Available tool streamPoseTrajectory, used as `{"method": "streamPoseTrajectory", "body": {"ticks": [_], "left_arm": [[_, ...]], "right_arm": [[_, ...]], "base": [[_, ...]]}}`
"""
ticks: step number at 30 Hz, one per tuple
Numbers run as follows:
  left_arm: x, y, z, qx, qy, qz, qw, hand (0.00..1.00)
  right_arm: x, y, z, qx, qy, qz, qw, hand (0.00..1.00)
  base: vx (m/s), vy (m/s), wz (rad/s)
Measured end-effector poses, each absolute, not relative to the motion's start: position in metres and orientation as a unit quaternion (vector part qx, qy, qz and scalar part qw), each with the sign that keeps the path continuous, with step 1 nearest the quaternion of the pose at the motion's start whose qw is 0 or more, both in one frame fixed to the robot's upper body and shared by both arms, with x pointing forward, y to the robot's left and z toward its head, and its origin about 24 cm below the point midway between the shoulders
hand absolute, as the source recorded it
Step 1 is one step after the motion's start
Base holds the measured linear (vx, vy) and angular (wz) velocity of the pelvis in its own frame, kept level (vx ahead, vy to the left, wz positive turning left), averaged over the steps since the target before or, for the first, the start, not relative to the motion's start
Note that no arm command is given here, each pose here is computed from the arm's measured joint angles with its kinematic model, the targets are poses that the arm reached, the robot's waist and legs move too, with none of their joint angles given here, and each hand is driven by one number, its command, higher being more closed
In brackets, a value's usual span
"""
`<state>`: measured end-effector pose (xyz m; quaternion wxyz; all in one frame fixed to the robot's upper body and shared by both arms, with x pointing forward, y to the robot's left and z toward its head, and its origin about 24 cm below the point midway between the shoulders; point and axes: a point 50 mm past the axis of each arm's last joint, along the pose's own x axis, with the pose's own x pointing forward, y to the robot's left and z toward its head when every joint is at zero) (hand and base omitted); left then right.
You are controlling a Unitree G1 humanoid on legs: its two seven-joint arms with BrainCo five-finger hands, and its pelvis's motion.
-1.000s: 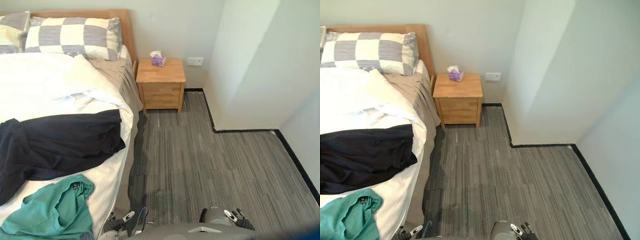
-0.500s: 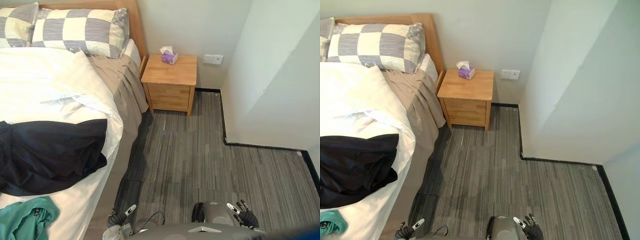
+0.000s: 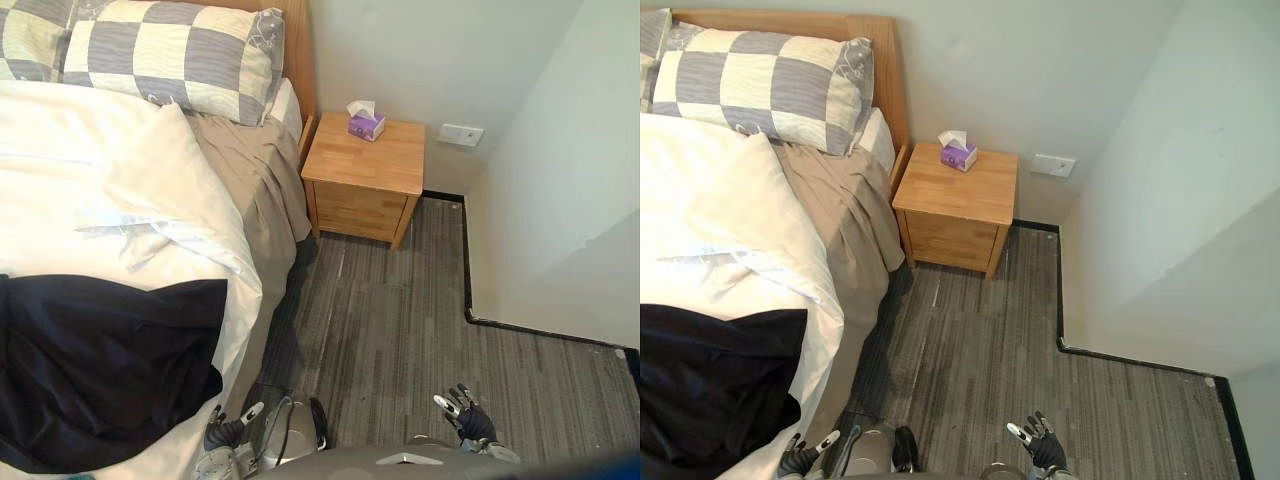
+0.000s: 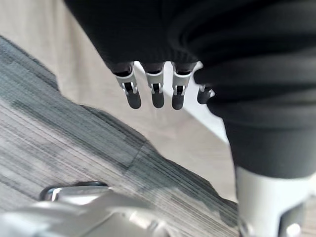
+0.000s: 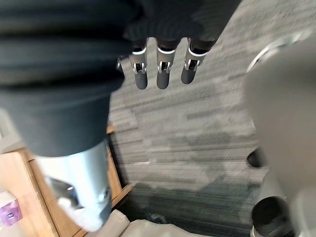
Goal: Tidy the bed and pick cloth on bed and put in laundry
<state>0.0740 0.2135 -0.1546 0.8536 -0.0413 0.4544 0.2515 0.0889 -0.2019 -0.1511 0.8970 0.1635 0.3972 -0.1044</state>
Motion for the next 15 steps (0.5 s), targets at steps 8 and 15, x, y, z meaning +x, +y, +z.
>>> {"method": "streamPoseTrajectory", "body": {"ticks": [8, 15], "left_arm": [[0.051, 0.228, -0.159, -0.005, 0.508, 0.239, 0.828, 0.0], [0.05, 0.223, -0.161, -0.003, 0.521, 0.225, 0.823, 0.0]], "right_arm": [[0.098, -0.193, -0.153, 0.135, 0.416, -0.061, 0.897, 0.0], [0.11, -0.192, -0.149, 0.132, 0.397, -0.039, 0.907, 0.0]], "base": [[0.26, 0.105, 0.28], [0.3, -0.129, 0.89]]}}
